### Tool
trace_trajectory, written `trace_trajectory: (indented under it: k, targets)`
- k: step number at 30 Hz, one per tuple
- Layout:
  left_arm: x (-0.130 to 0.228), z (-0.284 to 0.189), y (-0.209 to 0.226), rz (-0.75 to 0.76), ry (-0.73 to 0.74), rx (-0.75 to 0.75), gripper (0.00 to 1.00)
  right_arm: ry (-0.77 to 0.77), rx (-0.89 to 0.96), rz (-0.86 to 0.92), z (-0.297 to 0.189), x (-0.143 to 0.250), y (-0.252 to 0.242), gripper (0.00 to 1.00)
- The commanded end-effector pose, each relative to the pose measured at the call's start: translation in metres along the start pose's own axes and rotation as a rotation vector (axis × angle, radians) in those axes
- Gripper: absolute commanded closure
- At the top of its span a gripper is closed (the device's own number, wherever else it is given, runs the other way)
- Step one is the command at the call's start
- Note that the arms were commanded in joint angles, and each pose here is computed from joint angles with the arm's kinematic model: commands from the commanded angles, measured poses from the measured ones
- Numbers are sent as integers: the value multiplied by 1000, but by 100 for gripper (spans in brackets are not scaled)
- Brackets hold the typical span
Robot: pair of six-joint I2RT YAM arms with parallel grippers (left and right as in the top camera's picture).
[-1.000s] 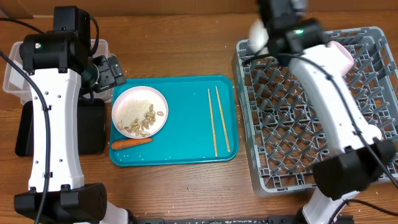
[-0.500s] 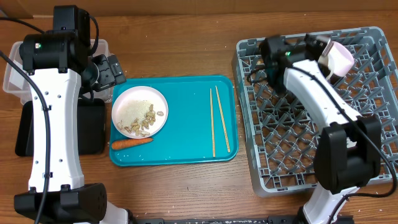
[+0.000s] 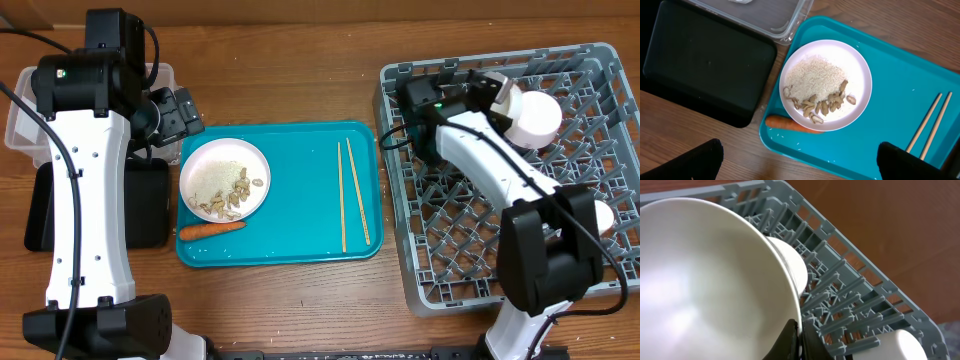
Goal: Sort waste into correct bins and load items into the dishwasher
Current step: 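Place the white bowl in the rack's back right area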
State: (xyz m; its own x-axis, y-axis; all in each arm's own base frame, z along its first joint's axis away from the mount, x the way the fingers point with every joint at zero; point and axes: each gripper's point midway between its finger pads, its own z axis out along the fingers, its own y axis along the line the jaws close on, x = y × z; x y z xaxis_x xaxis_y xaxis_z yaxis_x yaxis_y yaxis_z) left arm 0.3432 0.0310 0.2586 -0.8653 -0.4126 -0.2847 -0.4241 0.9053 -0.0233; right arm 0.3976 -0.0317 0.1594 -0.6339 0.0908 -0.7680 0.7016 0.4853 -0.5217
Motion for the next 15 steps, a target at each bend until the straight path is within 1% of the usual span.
trace_trajectory:
  k: [1,9,12,15]
  targets:
    - [-2,1,-3,2,0,12,0,17,-11,-61,-2,10,2,96]
    - [-2,1,-3,2,1,12,0,-210,222,-58,3,-35,-43,96]
    - [-2,1,-3,2,1,12,0,-195,234,-47,10,-35,-48,96]
    - [-2,1,-3,2,1,12,0,-123,194,-40,18,-24,-43,96]
